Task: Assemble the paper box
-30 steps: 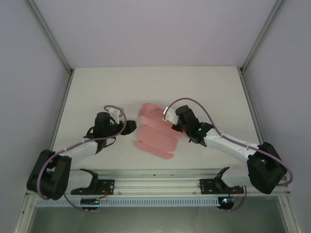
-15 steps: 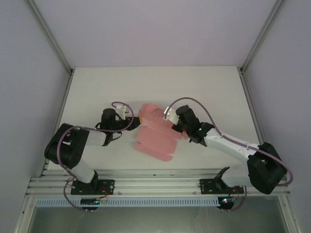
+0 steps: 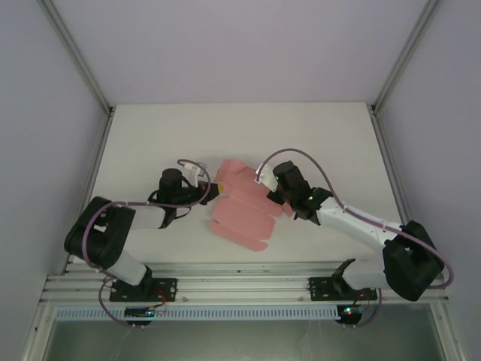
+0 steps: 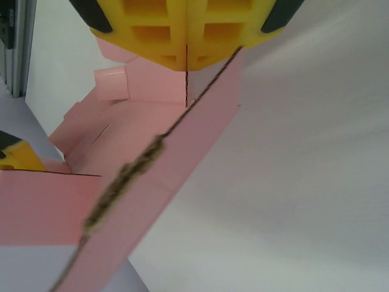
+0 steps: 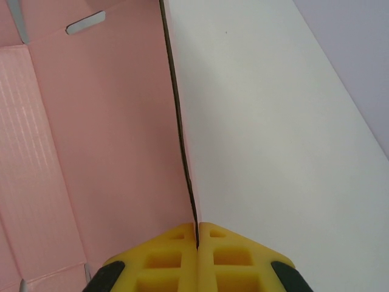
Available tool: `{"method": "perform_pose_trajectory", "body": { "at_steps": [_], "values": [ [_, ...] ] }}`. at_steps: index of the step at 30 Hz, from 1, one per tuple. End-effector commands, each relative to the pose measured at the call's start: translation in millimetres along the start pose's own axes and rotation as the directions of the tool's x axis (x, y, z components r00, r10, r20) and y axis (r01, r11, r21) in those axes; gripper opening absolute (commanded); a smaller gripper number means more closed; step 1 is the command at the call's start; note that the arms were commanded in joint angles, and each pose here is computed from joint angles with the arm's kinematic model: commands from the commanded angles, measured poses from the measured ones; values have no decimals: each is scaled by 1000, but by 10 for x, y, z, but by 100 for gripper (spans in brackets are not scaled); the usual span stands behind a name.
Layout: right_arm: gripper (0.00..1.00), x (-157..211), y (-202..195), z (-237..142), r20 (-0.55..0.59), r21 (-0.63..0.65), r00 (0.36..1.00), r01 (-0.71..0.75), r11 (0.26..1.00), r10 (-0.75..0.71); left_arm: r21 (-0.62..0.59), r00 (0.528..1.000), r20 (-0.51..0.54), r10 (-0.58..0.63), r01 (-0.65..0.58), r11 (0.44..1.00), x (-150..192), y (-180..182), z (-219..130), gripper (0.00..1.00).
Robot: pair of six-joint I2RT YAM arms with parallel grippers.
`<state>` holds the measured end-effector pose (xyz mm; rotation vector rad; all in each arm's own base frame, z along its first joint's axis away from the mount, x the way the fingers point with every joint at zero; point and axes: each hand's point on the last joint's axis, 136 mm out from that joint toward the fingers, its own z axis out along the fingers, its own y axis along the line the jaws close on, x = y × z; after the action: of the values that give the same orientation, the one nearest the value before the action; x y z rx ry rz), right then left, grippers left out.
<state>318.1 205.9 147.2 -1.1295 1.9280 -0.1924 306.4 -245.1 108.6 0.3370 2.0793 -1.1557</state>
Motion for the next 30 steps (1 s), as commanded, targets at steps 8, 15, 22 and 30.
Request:
{"method": "perform_pose_trajectory", "body": {
  "at_steps": [8,15,22,30],
  "values": [
    [0,-221,27,-67,47,5,999,-1,1000,0,-236,897,-158,414,-441,866,41,-452,273,0],
    [0,-250,146,-93,69,-2,997,39,999,-39,-242,813,-273,515,-576,781,221,-530,600,0],
    [0,-139,131,-114,34,20,997,70,997,-71,-266,854,-186,487,-520,811,121,-574,443,5],
    [0,-59,48,-111,7,64,990,141,988,-142,-250,922,-19,388,-380,890,-76,-570,-233,78]
  ]
}}
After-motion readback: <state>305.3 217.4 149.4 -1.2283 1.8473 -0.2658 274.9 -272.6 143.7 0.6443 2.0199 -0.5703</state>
